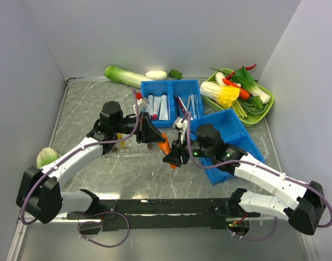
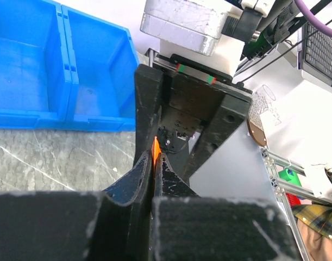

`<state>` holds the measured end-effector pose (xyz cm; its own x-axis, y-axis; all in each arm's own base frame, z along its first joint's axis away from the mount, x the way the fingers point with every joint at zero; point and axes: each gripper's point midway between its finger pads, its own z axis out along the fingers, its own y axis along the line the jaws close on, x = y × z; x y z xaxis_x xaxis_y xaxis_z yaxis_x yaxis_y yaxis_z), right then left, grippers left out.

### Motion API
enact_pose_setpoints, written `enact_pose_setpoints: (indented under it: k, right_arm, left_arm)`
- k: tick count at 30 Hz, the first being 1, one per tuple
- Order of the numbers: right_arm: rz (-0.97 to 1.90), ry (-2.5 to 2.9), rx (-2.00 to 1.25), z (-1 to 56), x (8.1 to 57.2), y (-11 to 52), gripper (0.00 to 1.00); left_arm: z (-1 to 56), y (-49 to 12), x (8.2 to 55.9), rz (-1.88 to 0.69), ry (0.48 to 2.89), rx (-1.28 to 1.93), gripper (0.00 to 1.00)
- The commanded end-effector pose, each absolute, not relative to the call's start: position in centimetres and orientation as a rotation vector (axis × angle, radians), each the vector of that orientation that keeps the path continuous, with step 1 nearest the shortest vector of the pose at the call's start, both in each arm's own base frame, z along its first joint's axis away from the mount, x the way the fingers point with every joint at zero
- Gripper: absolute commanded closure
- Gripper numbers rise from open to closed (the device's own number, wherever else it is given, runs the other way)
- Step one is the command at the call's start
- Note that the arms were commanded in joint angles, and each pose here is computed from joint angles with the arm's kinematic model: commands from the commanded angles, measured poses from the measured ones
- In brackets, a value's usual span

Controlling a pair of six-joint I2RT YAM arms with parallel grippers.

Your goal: Prepare toiletry sets of a toothbrush and toothpaste on the tray

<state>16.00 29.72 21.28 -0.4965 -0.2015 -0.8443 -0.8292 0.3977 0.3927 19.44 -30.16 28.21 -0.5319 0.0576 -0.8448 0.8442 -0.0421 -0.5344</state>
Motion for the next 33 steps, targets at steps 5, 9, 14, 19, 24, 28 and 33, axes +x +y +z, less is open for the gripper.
enact_pose_setpoints:
  k: [5, 9, 14, 19, 24, 28, 33]
  right_arm:
    - [1.110, 1.874, -0.864, 22.4, 16.5, 30.0, 0.70]
    - [1.109, 1.874, -0.860, 22.3, 16.6, 30.0, 0.80]
    - [1.068, 1.889, -0.827, 22.2, 17.2, 29.6, 0.75]
    - [1.002, 1.909, -0.758, 22.4, 18.2, 28.5, 0.43]
    - [0.939, 1.900, -0.716, 22.6, 18.1, 26.5, 0.22]
    - [0.851, 1.882, -0.641, 22.9, 18.1, 23.6, 0.13]
    - [0.705, 1.917, -0.554, 22.1, 18.4, 20.4, 0.11]
  left_arm:
    - [30.0, -30.1, 18.6, -1.609, 1.501, 1.039, 0.99]
    - [30.0, -30.1, 18.6, -1.608, 1.502, 1.041, 0.99]
    - [29.9, -30.1, 18.8, -1.593, 1.510, 1.031, 0.99]
    - [29.4, -29.9, 20.5, -1.449, 1.559, 0.962, 0.99]
    - [28.8, -27.2, 24.6, -1.126, 1.647, 0.680, 0.99]
    - [28.8, -23.5, 27.5, -0.883, 1.683, 0.424, 0.99]
    - [27.4, -18.8, 29.8, -0.585, 1.779, 0.238, 0.99]
